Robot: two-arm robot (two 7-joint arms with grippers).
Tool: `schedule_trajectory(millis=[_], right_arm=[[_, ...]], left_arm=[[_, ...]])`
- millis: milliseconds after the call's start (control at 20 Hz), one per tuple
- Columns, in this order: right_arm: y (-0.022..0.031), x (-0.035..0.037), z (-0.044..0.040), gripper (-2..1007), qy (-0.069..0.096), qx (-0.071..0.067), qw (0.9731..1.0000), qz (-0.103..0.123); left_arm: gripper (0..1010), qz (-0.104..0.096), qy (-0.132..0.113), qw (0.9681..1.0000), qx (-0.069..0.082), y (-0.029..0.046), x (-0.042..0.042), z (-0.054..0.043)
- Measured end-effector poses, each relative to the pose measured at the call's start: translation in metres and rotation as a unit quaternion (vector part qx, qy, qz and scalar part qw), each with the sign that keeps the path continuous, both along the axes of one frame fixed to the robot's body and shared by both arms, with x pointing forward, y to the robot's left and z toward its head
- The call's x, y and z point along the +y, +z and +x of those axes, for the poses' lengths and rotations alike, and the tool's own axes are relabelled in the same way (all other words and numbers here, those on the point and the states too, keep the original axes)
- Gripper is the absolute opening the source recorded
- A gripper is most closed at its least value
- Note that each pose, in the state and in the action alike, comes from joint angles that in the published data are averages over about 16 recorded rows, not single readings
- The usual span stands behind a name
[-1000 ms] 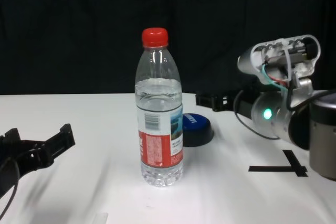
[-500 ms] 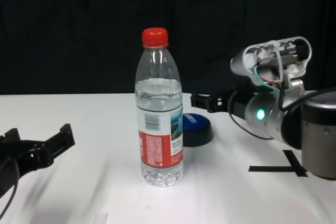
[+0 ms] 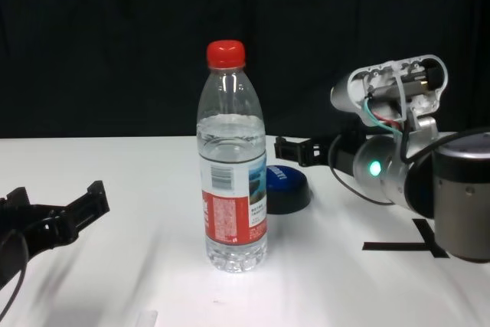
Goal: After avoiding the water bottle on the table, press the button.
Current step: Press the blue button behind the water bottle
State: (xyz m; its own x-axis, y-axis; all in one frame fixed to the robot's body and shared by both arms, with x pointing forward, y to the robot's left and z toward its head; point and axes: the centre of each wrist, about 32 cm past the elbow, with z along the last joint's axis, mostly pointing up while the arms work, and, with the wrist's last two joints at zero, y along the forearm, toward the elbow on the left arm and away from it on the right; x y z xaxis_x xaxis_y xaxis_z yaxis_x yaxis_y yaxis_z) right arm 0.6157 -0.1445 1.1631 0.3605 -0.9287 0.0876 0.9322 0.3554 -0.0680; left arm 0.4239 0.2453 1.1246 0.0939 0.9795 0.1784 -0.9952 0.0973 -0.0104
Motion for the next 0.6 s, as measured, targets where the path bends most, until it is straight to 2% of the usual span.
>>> schedule_trajectory(millis=[600], right_arm=[[-0.0041,0.0031,0.0005,1003,0.000,0.012,0.9999,-0.009]], left_arm=[[1003,0.000,0.000,1.0000,0.000,0.0000,0.0000,0.0000]])
